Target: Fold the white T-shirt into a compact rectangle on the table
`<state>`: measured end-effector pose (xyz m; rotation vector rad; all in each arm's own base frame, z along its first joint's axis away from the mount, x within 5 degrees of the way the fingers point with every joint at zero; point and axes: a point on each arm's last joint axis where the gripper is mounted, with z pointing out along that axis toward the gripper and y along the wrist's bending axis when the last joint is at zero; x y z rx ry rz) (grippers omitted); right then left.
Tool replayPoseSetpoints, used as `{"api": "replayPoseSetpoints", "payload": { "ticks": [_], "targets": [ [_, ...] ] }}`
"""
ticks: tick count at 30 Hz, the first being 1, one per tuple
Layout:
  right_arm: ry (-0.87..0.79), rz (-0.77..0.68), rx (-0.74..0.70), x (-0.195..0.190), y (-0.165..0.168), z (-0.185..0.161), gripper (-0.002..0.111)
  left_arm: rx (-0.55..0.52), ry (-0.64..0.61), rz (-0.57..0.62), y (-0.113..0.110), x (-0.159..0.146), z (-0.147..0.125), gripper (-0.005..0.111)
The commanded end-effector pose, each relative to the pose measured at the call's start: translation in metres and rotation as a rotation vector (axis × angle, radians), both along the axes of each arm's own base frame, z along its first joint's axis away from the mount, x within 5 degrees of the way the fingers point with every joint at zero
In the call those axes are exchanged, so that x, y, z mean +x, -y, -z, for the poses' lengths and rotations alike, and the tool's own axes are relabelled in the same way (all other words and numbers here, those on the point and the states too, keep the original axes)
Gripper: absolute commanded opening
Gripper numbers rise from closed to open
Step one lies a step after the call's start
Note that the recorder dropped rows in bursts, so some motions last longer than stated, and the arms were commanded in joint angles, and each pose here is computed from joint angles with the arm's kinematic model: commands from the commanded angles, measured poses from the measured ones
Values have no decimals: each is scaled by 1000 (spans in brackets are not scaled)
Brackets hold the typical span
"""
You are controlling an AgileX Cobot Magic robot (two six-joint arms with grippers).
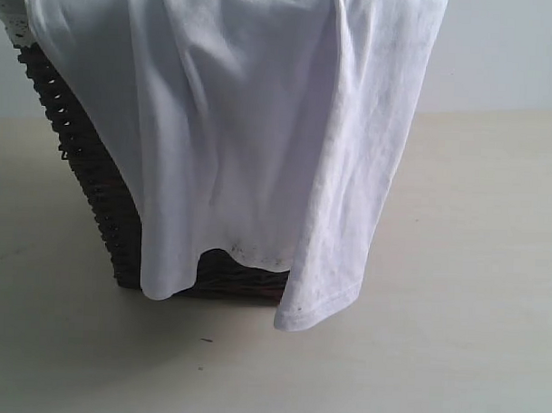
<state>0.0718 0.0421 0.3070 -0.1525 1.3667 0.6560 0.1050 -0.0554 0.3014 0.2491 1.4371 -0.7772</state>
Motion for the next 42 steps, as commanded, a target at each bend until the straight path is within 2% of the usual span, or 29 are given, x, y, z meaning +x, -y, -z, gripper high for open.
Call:
{"api": "replayPoseSetpoints", "payload": {
  "ticks": [1, 4, 8, 10, 13, 21, 25, 30, 33, 36, 39, 42],
  "targets": [
    [-187, -137, -72, 35, -14, 8, 49, 76, -19, 117, 11, 31, 6, 56],
    [-264, -169, -106, 59, -17, 13, 54, 70, 13, 179, 16, 53, 10, 56],
    [-320, -279, -125, 81, -26, 21, 54, 81, 40, 104, 12, 81, 18, 56],
    [-315, -315, -131, 85, -29, 24, 54, 82, 41, 111, 13, 91, 23, 56],
    [-298, -307, -163, 90, -29, 28, 54, 60, 60, 162, 17, 102, 27, 56],
    [-251, -287, -204, 92, -28, 27, 54, 79, 33, 141, 18, 129, 42, 56],
    [-238, -283, -213, 92, -28, 26, 54, 78, 46, 219, 27, 132, 46, 54],
    [-230, -286, -221, 92, -28, 26, 54, 120, 82, 317, 50, 135, 48, 41],
    [-229, -287, -225, 91, -28, 26, 54, 137, 101, 341, 58, 136, 48, 24],
    [-229, -290, -235, 91, -28, 27, 54, 126, 106, 340, 59, 136, 47, 0],
    [-229, -292, -242, 91, -28, 27, 54, 70, 120, 350, 58, 132, 38, 0],
    [-232, -292, -241, 91, -28, 28, 54, -8, 128, 367, 58, 131, 15, 0]
  ]
}}
